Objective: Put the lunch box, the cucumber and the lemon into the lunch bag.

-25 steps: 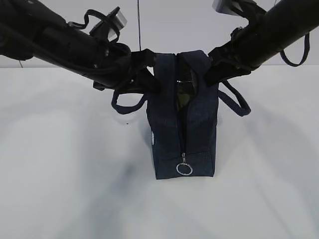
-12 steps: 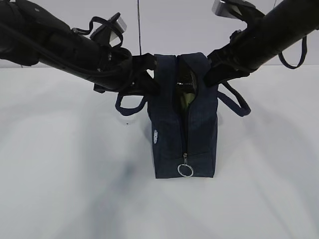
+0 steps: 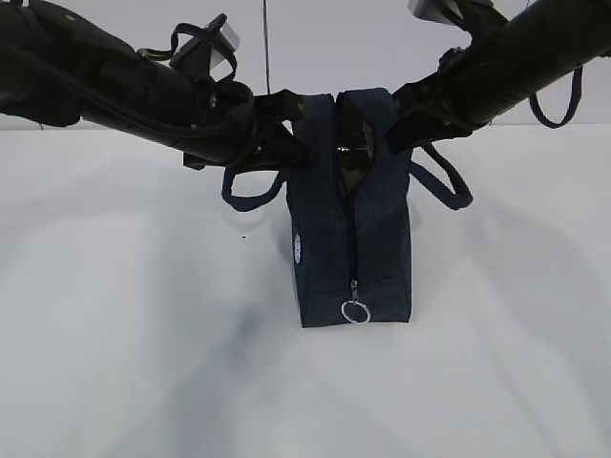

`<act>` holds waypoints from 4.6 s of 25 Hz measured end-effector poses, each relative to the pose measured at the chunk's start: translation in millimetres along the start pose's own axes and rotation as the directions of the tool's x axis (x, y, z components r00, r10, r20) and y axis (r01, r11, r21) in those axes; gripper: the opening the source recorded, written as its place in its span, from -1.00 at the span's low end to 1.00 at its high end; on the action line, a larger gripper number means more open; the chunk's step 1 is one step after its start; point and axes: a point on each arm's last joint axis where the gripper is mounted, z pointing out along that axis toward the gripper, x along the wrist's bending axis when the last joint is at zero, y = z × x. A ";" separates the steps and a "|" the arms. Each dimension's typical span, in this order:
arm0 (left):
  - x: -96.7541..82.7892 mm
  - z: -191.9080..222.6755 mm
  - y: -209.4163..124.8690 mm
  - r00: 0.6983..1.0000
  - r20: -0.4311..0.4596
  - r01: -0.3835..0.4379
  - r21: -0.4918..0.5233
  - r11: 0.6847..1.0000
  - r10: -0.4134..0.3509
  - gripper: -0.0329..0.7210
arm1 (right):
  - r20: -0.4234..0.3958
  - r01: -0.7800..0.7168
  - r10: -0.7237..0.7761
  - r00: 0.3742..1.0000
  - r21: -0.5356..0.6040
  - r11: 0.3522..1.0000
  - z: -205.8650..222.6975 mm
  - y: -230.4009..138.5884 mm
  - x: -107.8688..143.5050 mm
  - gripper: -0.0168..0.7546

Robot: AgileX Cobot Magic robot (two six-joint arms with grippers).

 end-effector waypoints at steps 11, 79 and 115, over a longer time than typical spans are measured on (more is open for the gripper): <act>-0.4 1.4 1.9 1.000 0.014 -0.015 -0.025 1.000 0.015 -0.93 | -0.022 -0.007 0.006 1.000 -0.024 1.000 0.7 2.2 1.5 -0.91; 2.0 2.7 3.0 1.000 -0.002 -0.021 -0.040 0.999 0.021 -0.93 | 0.060 0.363 -0.371 0.927 0.114 0.925 -153.0 -15.8 67.6 -0.03; 1.9 2.7 2.8 1.000 -0.001 -0.024 -0.039 0.999 0.024 -0.93 | -0.076 0.350 -0.383 0.921 -0.272 0.896 -35.9 -181.2 60.9 -0.03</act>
